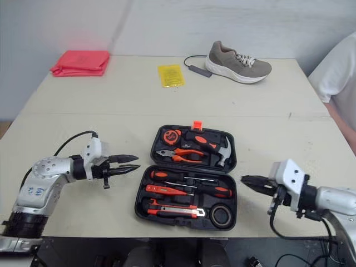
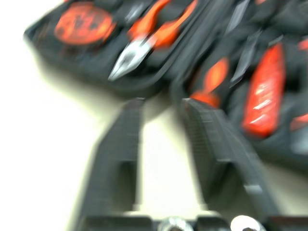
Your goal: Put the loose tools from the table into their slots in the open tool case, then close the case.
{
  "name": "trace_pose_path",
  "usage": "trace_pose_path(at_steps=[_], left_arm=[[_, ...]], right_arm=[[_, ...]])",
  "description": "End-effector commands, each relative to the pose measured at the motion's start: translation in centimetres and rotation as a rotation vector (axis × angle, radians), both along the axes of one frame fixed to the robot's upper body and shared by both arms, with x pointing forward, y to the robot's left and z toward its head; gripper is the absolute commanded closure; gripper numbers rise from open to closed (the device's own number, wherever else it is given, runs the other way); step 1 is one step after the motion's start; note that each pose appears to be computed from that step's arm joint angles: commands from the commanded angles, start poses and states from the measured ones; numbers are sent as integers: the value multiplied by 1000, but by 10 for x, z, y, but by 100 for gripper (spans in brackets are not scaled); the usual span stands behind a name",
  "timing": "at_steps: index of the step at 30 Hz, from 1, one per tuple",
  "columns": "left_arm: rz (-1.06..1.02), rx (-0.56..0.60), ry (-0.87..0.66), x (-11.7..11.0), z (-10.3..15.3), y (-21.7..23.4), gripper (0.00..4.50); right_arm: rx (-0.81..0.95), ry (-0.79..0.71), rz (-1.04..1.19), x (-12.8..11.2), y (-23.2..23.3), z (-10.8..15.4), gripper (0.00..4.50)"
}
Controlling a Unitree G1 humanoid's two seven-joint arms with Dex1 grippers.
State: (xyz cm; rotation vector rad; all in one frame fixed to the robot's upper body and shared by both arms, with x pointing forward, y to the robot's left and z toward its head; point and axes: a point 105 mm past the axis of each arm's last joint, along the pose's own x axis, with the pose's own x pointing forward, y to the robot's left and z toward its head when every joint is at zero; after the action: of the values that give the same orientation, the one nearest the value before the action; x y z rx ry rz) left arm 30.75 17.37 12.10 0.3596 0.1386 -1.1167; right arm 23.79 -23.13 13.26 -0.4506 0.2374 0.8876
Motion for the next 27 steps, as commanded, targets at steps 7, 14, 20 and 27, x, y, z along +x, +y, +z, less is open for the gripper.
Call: trace_pose_path(at_steps=[7,14,20,27], left_arm=[[-20,71,22,21,-21,-25,443],[-91,32,29,20,-20,-52,443],[-55,-6,29,25,-21,-62,443],[39,14,22,40,-23,-52,443]], right_arm=[[-12,76,-53,25,-12,-25,450],[15,87,50,56,22,-26,450],[56,75,54,76,40,-20,450],[16,60,51,92,42,-18,450]])
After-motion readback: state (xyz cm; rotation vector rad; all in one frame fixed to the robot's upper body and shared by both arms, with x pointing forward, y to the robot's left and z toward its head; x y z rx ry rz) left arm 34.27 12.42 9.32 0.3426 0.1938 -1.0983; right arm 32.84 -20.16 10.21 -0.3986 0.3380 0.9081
